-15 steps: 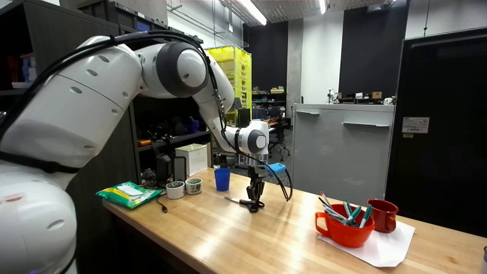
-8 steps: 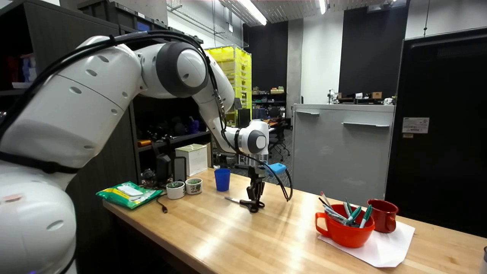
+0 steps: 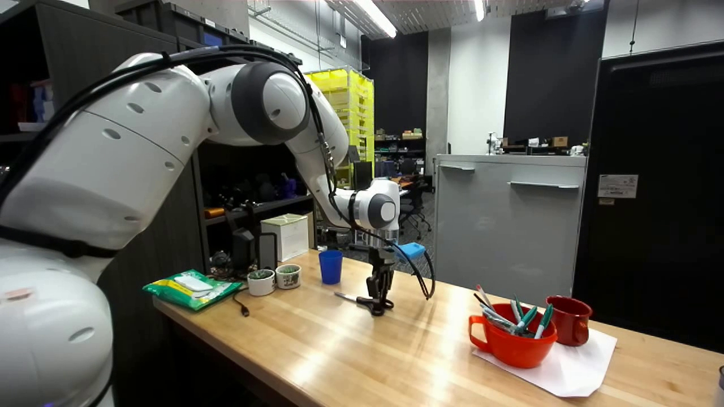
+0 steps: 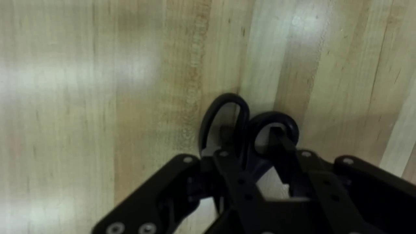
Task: Open and close the scissors.
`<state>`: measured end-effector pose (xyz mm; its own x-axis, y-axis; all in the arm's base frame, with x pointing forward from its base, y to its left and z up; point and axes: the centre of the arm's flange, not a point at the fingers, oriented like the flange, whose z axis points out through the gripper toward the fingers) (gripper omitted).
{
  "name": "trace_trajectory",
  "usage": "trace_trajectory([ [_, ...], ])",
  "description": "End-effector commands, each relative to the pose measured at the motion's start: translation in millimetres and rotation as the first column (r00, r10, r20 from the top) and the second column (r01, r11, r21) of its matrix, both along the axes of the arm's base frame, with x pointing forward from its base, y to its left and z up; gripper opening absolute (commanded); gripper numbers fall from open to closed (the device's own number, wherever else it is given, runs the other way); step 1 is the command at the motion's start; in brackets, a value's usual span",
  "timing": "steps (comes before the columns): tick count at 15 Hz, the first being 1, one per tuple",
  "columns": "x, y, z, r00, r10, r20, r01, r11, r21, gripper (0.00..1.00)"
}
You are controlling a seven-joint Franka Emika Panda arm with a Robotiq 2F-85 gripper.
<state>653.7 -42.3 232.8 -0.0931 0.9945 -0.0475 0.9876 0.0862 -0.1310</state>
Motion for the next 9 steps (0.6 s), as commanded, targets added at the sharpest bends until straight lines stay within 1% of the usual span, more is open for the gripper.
trace_trajectory([
  [1,-5.4,-2.7,-37.5,1.0,0.007,0.001,-0.007,1.0,0.005,0.1],
  [2,-5.6,-2.6,-35.7,1.0,0.009,0.006,-0.009,1.0,0.007,0.09],
  [3,-5.3,-2.5,-36.6,1.0,0.008,0.014,-0.008,1.0,0.011,0.02],
  [4,-6.5,-2.5,-34.8,1.0,0.007,0.013,-0.008,1.0,0.013,0.03],
  [5,-7.3,-2.9,-36.4,1.0,0.004,0.022,-0.004,1.0,0.016,0.06],
  [9,-8.7,-5.5,-44.5,0.997,-0.009,0.072,0.008,1.0,0.018,0.06],
])
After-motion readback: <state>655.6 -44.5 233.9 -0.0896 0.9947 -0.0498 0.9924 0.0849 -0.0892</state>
